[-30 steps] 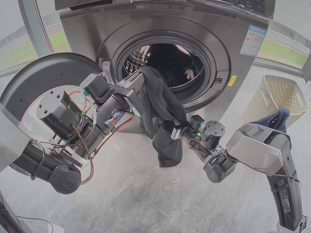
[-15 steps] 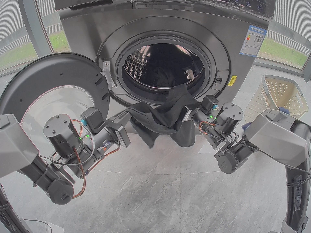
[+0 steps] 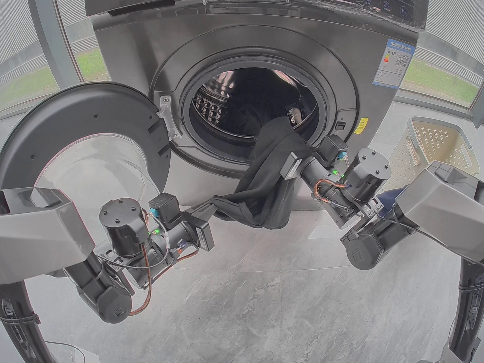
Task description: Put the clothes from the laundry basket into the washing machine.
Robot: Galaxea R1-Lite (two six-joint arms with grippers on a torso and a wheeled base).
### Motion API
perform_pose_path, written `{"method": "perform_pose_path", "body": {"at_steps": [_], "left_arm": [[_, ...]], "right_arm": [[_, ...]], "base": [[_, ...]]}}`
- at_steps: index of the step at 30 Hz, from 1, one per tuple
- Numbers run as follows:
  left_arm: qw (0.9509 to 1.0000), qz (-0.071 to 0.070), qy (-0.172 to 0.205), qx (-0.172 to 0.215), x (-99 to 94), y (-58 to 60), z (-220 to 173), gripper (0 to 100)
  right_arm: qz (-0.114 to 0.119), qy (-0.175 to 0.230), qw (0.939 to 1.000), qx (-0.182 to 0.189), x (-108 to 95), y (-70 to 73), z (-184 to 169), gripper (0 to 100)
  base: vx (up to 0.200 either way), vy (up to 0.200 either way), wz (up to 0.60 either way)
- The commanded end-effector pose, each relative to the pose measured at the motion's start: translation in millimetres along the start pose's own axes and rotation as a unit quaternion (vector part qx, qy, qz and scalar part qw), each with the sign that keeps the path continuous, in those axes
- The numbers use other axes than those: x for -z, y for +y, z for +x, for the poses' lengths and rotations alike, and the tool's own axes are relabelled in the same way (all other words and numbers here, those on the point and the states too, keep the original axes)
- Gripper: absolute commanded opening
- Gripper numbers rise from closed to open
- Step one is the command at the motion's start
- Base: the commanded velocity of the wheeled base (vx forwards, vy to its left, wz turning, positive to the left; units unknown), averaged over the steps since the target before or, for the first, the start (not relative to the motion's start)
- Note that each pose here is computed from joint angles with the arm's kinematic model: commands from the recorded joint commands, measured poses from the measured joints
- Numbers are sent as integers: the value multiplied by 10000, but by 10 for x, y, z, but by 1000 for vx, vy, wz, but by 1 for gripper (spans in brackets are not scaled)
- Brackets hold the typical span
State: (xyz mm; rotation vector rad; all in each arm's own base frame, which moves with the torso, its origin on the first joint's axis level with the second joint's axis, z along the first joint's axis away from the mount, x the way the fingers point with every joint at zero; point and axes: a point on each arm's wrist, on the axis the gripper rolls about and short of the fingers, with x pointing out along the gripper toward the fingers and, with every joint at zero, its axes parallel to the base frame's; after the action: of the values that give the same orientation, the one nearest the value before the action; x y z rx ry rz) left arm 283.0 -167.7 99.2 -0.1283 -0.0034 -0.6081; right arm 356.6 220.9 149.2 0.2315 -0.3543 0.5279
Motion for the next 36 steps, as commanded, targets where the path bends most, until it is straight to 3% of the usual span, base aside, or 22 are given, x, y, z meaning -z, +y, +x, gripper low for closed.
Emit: {"method": "perform_pose_path", "body": {"at_steps": [1, 19, 20, 25, 28, 33, 36], "left_arm": [[9998, -8, 197, -11, 139, 11, 42, 0], [9996, -13, 265, -19, 187, 18, 55, 0], [9996, -13, 274, -13, 188, 13, 49, 100], [9993, -57, 361, -56, 224, 7, 17, 100], [9981, -50, 606, -70, 295, -2, -88, 100], [9918, -40, 1275, 69, 490, -99, -363, 100], [9872, 69, 1587, 148, 584, -148, -480, 100]], "right_arm": [[22, -70, 10000, -51, -70, 46, -3, 0], [77, -44, 9999, -126, -85, 117, -29, 0], [78, -51, 9999, -127, -86, 117, -29, 0], [70, -77, 9999, -109, -112, 100, -30, 0], [64, -79, 9999, -95, -118, 88, -31, 0], [41, -84, 9999, -60, -123, 57, -27, 0], [49, -84, 9999, -60, -117, 56, -27, 0]], "base": [[0, 0, 0], [0, 0, 0], [0, 0, 0], [0, 0, 0], [0, 0, 0], [0, 0, 0], [0, 0, 0]]}}
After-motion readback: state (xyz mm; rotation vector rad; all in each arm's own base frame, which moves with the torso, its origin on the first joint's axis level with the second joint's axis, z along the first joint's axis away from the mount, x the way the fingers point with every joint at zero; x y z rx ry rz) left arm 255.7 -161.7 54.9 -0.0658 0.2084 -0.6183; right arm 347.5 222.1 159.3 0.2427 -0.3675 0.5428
